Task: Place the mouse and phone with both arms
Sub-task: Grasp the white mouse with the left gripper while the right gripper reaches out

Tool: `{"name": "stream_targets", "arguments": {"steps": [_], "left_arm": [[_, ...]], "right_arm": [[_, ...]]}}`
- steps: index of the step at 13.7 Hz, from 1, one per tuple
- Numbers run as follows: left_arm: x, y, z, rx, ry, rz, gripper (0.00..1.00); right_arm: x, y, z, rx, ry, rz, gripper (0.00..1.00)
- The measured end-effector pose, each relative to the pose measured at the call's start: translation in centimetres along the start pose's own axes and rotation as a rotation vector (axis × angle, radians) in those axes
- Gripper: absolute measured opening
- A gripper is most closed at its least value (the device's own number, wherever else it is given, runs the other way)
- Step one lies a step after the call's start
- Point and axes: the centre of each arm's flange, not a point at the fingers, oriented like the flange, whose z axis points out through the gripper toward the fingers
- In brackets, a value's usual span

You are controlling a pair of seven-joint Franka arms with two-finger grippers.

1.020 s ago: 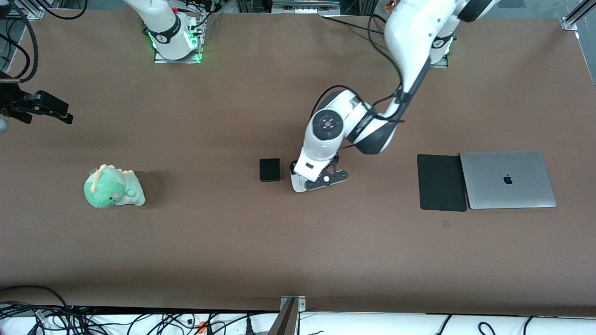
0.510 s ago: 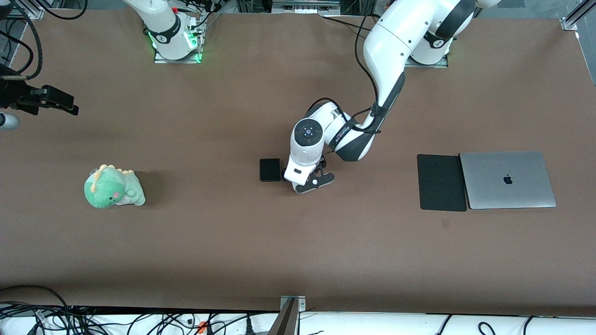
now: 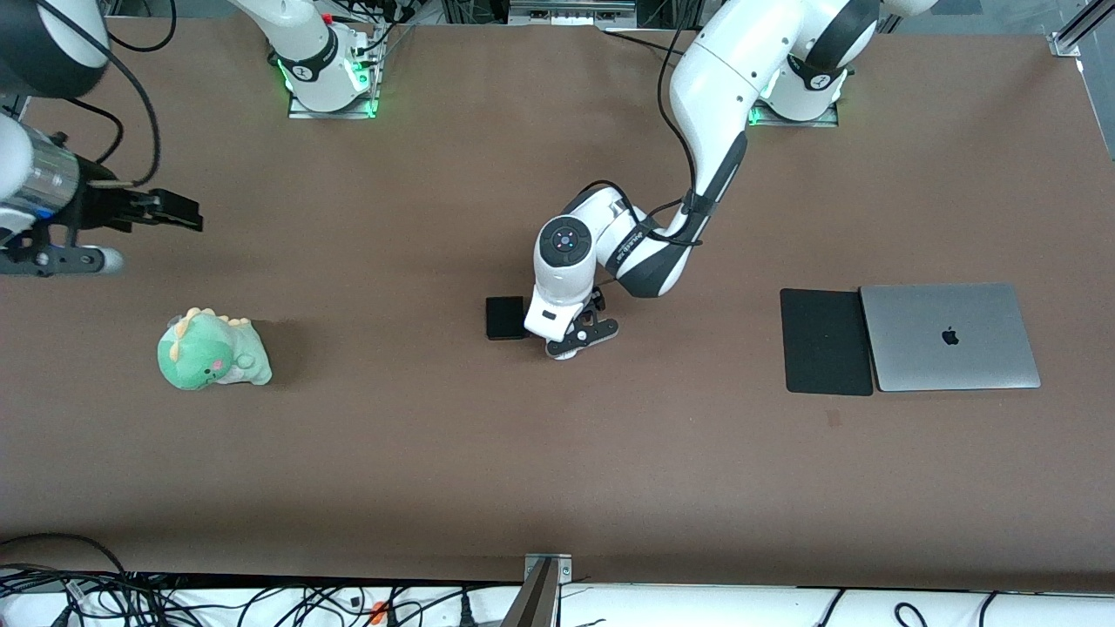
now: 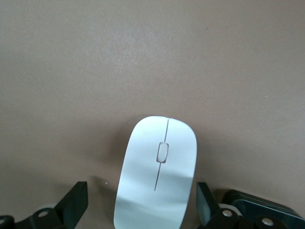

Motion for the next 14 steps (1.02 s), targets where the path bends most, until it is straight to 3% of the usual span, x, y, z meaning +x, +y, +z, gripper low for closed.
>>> {"name": "stream_targets", "arguments": {"steps": [6, 9, 14], "left_arm": [[-0.3, 0.1, 0.4, 0.008, 0.008, -0.003, 0.96], [-0.2, 0.0, 0.4, 0.008, 0.01, -0.004, 0.68], [0.3, -0.1, 0.3, 0.008, 0.016, -0.01, 0.63]], "right_arm": [[1.8, -3.0, 2.3, -0.015, -0.004, 0.058, 1.0], [2.3, -4.6, 3.4, -0.023, -0.01, 0.08, 1.0], [3.1, -5.0, 4.6, -0.029, -0.018, 0.084, 1.0]]}}
